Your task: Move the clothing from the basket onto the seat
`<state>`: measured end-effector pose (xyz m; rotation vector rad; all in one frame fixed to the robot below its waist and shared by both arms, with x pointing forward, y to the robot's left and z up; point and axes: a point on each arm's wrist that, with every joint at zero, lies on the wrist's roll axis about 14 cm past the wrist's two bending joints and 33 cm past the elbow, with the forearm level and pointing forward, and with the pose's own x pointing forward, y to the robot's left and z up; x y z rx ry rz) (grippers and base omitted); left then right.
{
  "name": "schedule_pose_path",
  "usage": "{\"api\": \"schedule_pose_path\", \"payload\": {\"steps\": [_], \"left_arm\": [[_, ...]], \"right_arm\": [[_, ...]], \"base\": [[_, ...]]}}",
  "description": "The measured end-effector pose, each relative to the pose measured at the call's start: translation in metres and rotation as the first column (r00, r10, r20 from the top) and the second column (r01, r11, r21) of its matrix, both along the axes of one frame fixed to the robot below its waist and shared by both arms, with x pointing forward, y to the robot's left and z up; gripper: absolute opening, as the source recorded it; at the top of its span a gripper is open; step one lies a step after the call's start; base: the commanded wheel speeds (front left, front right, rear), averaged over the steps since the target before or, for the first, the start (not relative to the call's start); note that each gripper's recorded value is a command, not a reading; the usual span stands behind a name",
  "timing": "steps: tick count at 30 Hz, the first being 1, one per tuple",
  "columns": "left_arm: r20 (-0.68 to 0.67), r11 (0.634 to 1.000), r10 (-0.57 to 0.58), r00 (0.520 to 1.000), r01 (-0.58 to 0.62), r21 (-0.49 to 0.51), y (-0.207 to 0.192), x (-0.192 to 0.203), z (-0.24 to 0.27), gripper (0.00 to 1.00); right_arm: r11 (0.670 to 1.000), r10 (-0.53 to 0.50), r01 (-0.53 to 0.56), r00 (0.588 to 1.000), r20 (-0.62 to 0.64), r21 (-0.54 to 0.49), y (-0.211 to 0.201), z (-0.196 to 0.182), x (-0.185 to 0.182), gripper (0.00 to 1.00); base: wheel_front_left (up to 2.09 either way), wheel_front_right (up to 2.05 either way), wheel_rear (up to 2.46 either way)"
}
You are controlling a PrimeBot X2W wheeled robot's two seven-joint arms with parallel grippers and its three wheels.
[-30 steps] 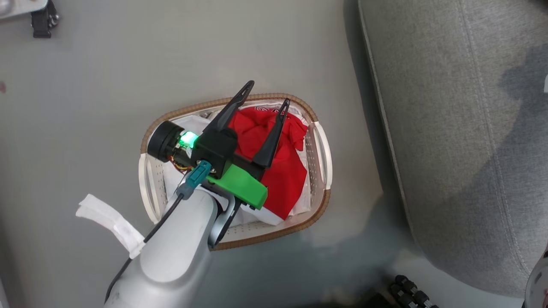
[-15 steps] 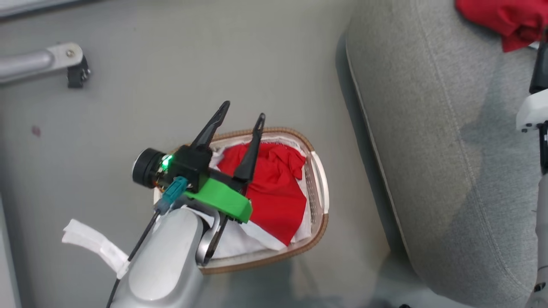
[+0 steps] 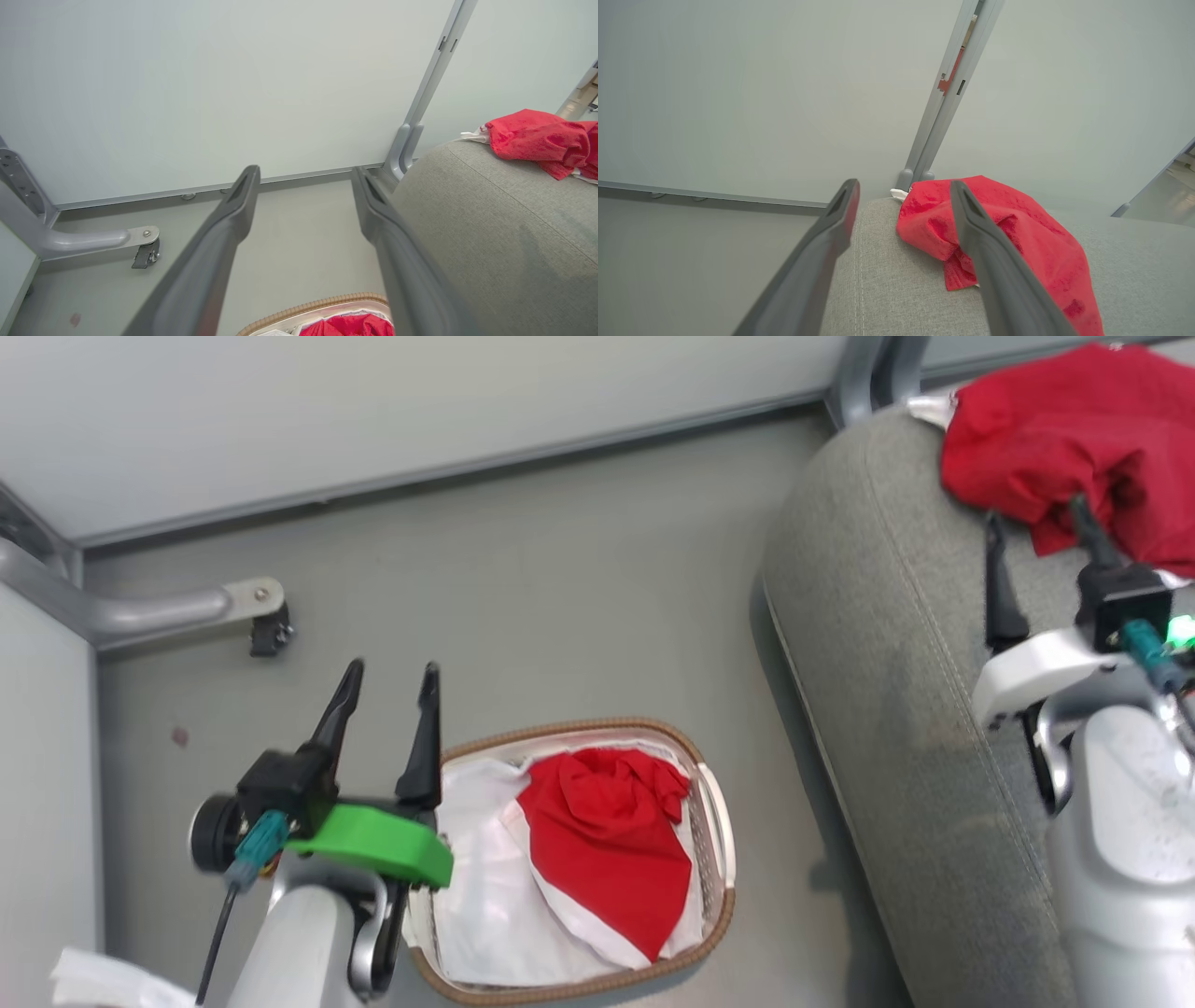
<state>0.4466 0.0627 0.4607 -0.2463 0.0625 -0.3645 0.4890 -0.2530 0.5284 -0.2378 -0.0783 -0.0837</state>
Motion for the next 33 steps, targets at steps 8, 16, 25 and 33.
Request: {"api": "schedule_pose_path", "payload": {"steps": [8, 16, 25, 33], "left_arm": [[-0.022, 0.990, 0.137, 0.990, -0.136, 0.020, 0.047, -0.039, 0.000, 1.00], [-0.052, 0.970, 0.241, 0.969, -0.241, 0.003, 0.079, -0.078, -0.003, 1.00], [-0.029, 0.957, 0.289, 0.957, -0.289, -0.008, 0.093, -0.090, 0.005, 1.00], [-0.026, 0.959, 0.283, 0.959, -0.284, -0.011, 0.091, -0.091, 0.007, 1.00]], "right_arm": [[0.994, 0.058, -0.060, 0.998, 0.015, 0.091, 0.033, -0.002, -0.039, 1.00], [0.964, 0.140, -0.134, 0.990, -0.010, 0.230, 0.066, -0.022, -0.076, 1.00], [0.952, 0.161, -0.152, 0.987, -0.010, 0.264, 0.075, -0.026, -0.090, 1.00], [0.946, 0.172, -0.164, 0.985, -0.007, 0.280, 0.079, -0.027, -0.095, 1.00]], "base": [[0.00, 0.00, 0.00], [0.00, 0.00, 0.00], [0.00, 0.00, 0.00], [0.00, 0.00, 0.00]]}}
